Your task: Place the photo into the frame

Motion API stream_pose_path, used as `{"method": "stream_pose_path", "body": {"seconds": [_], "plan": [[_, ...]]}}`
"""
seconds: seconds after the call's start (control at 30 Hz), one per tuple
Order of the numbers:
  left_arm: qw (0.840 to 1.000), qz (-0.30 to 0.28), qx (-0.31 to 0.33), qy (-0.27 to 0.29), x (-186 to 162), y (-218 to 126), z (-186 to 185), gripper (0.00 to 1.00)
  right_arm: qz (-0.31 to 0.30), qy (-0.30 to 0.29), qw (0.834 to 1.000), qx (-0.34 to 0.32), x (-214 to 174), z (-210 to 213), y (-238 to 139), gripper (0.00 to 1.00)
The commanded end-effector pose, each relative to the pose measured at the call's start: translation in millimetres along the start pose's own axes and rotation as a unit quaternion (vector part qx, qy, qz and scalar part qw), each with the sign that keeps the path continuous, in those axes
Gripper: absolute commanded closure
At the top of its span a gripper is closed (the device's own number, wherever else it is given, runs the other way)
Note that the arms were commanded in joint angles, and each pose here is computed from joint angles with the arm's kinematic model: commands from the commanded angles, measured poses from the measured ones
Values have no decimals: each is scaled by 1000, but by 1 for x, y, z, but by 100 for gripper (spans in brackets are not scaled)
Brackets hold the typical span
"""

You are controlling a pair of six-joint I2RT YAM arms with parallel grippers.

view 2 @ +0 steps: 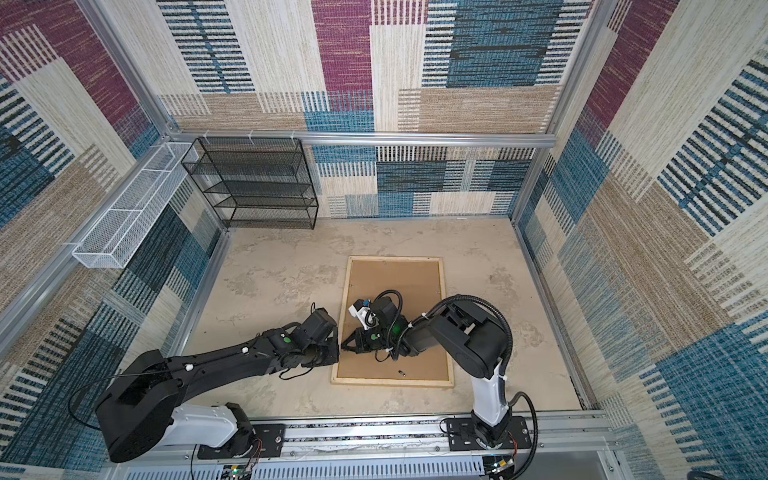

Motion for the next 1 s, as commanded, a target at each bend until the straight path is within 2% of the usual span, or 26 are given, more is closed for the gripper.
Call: {"method": "stream_pose_path", "body": {"seconds": [0.0,0.13,0.37,0.7,0.97], "plan": [[999,6,-30,10,0,7,-11,92,-16,46,995,-88,-6,-35,1,98],[1000,8,-28,8,-1,8,-11,93,-23,39,995,-86,-3,-31,-1,98],[1000,17,6,-4,-6,7,-1,96,-15,-8,999,-49,0,-3,-9,96],[999,26,26,-7,-7,8,3,98,19,-18,998,-64,-16,-9,-11,100],[999,38,27,-2,-8,12,1,98,13,-19,997,-73,-23,-12,-19,100]]}}
Point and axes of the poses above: each gripper's point midway between its finger pads, its own y axis out along the fingers, its own z axis along the line the jaws close on, x = y × z, the point moved 5 cm from there along -y, back along the fingers, and after that the axes turned 13 degrees about y, right-handed, at the moved point
